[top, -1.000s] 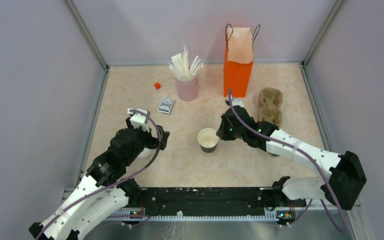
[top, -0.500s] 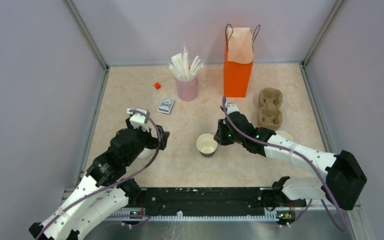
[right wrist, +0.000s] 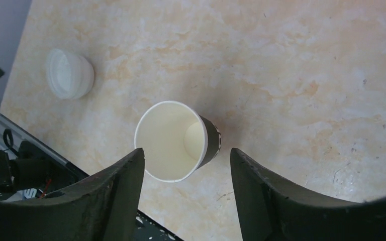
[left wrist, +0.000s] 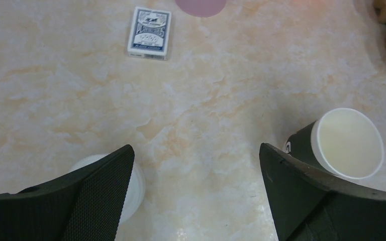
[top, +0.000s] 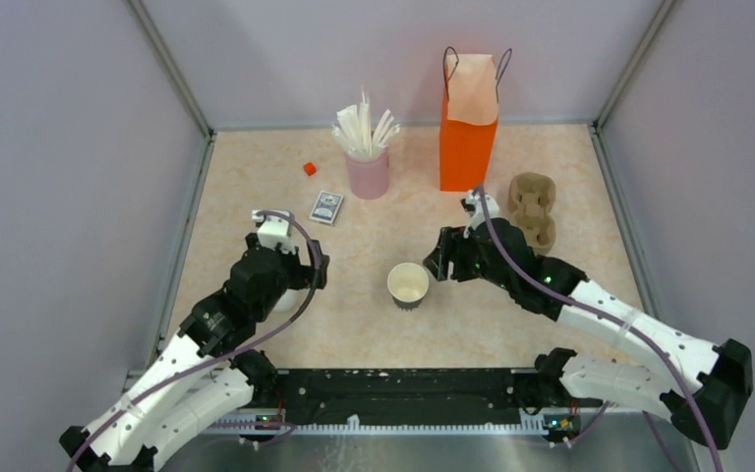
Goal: Pack the takeout coffee
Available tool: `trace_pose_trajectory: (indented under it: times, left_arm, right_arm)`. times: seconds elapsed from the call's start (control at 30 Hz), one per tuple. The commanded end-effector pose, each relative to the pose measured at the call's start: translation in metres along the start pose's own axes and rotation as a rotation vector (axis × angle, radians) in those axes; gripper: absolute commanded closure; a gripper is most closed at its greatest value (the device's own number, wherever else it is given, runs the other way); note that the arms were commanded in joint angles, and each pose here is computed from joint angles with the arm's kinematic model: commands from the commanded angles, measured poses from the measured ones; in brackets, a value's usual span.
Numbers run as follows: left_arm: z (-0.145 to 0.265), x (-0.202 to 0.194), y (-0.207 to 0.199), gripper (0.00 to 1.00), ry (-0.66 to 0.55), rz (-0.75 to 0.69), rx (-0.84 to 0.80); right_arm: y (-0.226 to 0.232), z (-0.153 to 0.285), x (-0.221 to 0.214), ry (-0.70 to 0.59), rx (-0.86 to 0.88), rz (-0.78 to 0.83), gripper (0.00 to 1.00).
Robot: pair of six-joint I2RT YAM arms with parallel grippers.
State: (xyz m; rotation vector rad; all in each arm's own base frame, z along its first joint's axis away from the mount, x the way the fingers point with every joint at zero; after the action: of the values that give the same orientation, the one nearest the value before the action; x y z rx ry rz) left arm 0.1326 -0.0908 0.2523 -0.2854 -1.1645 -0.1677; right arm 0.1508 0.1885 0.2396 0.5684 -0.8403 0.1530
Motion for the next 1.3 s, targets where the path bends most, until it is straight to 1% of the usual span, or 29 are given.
trace_pose_trajectory:
  times: [0.0,0.1,0.23,0.4,0.57,0.63,0.73,0.8,0.87,1.07,1.17,1.27]
  left_arm:
    - [-0.004,0.002,0.009,0.01,0.006,0.077,0.191]
    - [-0.009,-0.001,0.009,0.01,0.042,0.109,0.250]
    - [-0.018,-0.010,0.008,0.01,0.111,0.170,0.338]
    - [-0.029,-0.022,0.014,0.01,0.202,0.188,0.504]
    - [-0.044,-0.030,0.019,0.02,0.257,0.226,0.540]
    - [-0.051,-0.035,0.024,0.07,0.275,0.258,0.550]
    - [-0.060,-0.043,0.037,0.20,0.299,0.324,0.594]
    - [-0.066,-0.047,0.045,0.24,0.308,0.354,0.593]
    - [-0.070,-0.052,0.049,0.29,0.307,0.363,0.601]
    - [-0.074,-0.056,0.053,0.39,0.268,0.371,0.628]
    - [-0.075,-0.061,0.052,0.41,0.270,0.389,0.607]
    - [-0.075,-0.067,0.053,0.43,0.276,0.403,0.622]
  right_arm:
    - [0.007,0.027,0.019,-0.093,0.029,0.005,0.35]
    - [0.003,0.036,0.019,-0.123,0.019,-0.003,0.27]
    - [-0.003,0.042,0.013,-0.137,0.019,-0.010,0.21]
    - [-0.008,0.047,0.007,-0.136,0.019,-0.014,0.19]
    - [-0.012,0.055,0.008,-0.160,-0.001,0.001,0.18]
    - [-0.013,0.058,0.010,-0.172,-0.007,0.012,0.18]
    - [-0.014,0.060,0.010,-0.178,-0.006,0.022,0.18]
    - [-0.015,0.060,0.009,-0.175,-0.008,0.027,0.18]
    - [-0.017,0.058,0.007,-0.167,-0.014,0.033,0.19]
    - [-0.019,0.053,0.002,-0.133,-0.031,0.046,0.20]
    - [-0.020,0.051,0.000,-0.124,-0.039,0.054,0.20]
    - [-0.020,0.050,0.000,-0.113,-0.049,0.056,0.20]
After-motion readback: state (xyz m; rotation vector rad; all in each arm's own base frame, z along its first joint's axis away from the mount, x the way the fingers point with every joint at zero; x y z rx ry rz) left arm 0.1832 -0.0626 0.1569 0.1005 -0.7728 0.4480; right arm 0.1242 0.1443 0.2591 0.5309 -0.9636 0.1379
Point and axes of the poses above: each gripper's point midway between its finger pads, its own z axis back along the fingers, its own y axis along the line the jaws close on, x = y × z, the point moved 10 cm from there along z, back along the fingers, and after that the axes turned 2 degrees about -z, right-handed, at the moved point
